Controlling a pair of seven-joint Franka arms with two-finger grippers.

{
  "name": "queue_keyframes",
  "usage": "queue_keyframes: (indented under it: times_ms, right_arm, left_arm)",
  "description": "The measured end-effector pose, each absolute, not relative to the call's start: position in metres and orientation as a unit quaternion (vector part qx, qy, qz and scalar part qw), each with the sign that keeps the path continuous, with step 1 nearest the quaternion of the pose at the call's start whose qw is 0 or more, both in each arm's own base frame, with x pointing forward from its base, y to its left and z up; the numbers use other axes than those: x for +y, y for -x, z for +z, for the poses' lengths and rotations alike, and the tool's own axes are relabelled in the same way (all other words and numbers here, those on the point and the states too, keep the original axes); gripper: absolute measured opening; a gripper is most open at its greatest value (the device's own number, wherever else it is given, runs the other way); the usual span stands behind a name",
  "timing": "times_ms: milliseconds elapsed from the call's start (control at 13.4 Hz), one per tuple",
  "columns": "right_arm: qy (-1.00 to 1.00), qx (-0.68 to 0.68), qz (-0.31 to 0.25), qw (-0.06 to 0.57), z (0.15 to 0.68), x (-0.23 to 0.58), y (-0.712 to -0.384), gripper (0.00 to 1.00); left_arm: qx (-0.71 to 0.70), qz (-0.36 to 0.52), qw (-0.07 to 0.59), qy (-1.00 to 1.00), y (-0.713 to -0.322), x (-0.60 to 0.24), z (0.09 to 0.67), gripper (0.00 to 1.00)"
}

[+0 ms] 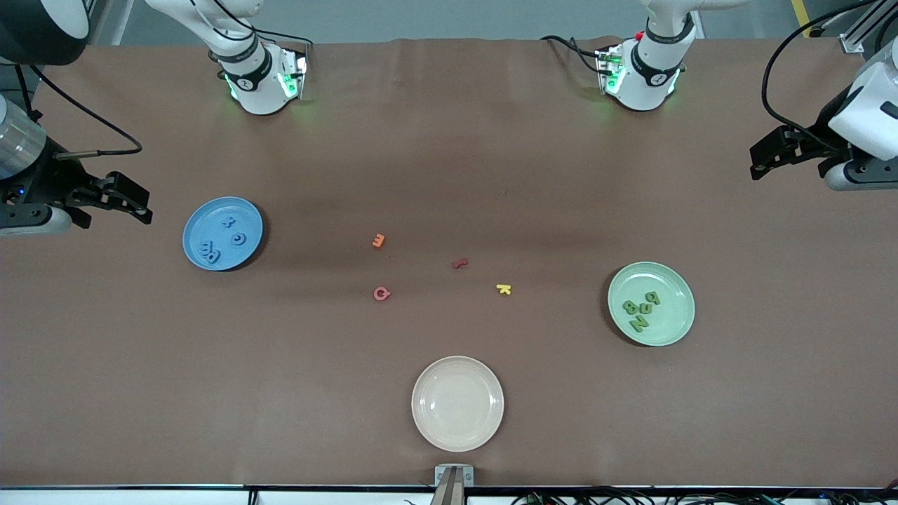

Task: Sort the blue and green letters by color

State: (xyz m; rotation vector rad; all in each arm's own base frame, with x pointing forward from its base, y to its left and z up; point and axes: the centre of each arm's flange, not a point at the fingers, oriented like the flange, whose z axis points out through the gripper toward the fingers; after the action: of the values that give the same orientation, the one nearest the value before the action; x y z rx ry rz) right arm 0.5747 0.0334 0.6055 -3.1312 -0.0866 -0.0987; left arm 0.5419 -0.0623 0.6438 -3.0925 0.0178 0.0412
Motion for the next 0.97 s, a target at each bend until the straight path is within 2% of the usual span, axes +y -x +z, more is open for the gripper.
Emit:
queue_keyframes:
  times_ms: [971]
  right_arm:
    - [1.000, 0.000, -0.030, -0.001, 0.624, 0.016, -0.554, 1.00]
  left_arm:
    - [-0.008, 0.012, 0.025, 1.000, -0.542, -0.062, 0.644, 1.00]
